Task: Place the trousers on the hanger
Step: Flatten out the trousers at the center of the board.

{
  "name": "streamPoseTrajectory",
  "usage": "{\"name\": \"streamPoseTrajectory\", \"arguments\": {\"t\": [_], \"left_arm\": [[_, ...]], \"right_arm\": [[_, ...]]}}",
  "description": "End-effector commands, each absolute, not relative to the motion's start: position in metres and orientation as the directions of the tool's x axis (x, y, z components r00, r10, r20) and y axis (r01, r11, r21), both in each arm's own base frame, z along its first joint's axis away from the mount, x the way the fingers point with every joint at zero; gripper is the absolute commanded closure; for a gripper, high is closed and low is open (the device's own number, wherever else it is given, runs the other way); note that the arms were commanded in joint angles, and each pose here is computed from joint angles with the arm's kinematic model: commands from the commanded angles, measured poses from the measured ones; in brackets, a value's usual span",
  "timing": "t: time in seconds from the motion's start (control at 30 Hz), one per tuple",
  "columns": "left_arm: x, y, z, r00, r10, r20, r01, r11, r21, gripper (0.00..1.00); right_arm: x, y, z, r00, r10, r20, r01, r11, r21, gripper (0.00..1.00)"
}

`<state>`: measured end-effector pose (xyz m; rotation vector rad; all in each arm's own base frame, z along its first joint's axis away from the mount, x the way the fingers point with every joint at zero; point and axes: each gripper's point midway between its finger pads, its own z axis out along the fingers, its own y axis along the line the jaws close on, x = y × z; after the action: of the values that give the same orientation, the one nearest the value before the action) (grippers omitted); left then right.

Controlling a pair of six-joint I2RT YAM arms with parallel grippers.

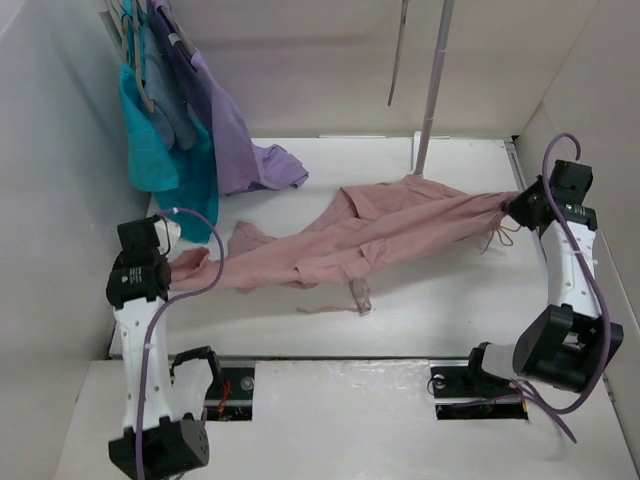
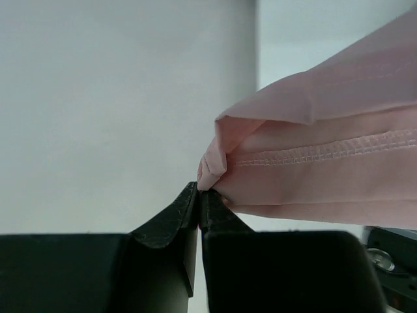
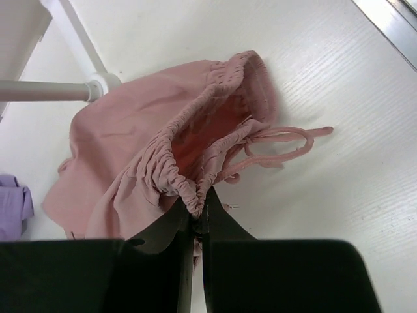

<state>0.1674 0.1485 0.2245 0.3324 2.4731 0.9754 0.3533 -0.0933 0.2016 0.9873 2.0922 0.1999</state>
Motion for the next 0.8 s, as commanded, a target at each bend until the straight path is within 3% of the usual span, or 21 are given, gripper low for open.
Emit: {"name": "streamPoseTrajectory", "arguments": {"t": [0.0, 0.1, 0.2, 0.23, 0.37, 0.53, 0.6, 0.77], "left_arm": [[0.179, 0.148, 0.173, -0.906, 0.327, -0.271, 0.091, 0.773, 0.628, 1.0], [0.192, 0.141, 0.134, -0.942, 0.245, -0.229, 0.111, 0.873, 0.476, 1.0], [0.222, 0.15, 0.154, -0.946, 0.154, -0.284, 0.044, 0.932, 0.359, 1.0], [0.243, 0.161, 0.194, -0.918, 0.149, -0.368, 0.003, 0.929, 0.371, 1.0], [0.258, 0.186, 0.253, -0.897, 0.124, -0.425, -0.047, 0.928, 0.369, 1.0], [0.207, 0.212, 0.229, -0.956, 0.072, -0.284, -0.047, 0.918, 0.393, 1.0], [0.164, 0.214, 0.173, -0.991, 0.041, -0.127, -0.005, 0.939, 0.343, 1.0], [0.103, 0.206, 0.087, -0.998, -0.025, 0.051, -0.011, 0.97, 0.243, 1.0]], "right_arm": [[0.35, -0.087, 0.208, -0.369, 0.7, -0.611, 0.533, 0.698, 0.478, 1.0], [0.351, -0.077, 0.199, -0.388, 0.714, -0.583, 0.51, 0.693, 0.509, 1.0], [0.362, -0.08, 0.202, -0.388, 0.713, -0.584, 0.501, 0.695, 0.515, 1.0], [0.366, -0.082, 0.217, -0.38, 0.71, -0.593, 0.494, 0.698, 0.519, 1.0], [0.367, -0.088, 0.244, -0.352, 0.691, -0.631, 0.492, 0.71, 0.503, 1.0], [0.331, -0.074, 0.218, -0.337, 0.739, -0.583, 0.538, 0.659, 0.525, 1.0], [0.315, -0.065, 0.188, -0.347, 0.762, -0.546, 0.559, 0.636, 0.532, 1.0], [0.286, -0.06, 0.154, -0.334, 0.799, -0.5, 0.616, 0.586, 0.526, 1.0]]}}
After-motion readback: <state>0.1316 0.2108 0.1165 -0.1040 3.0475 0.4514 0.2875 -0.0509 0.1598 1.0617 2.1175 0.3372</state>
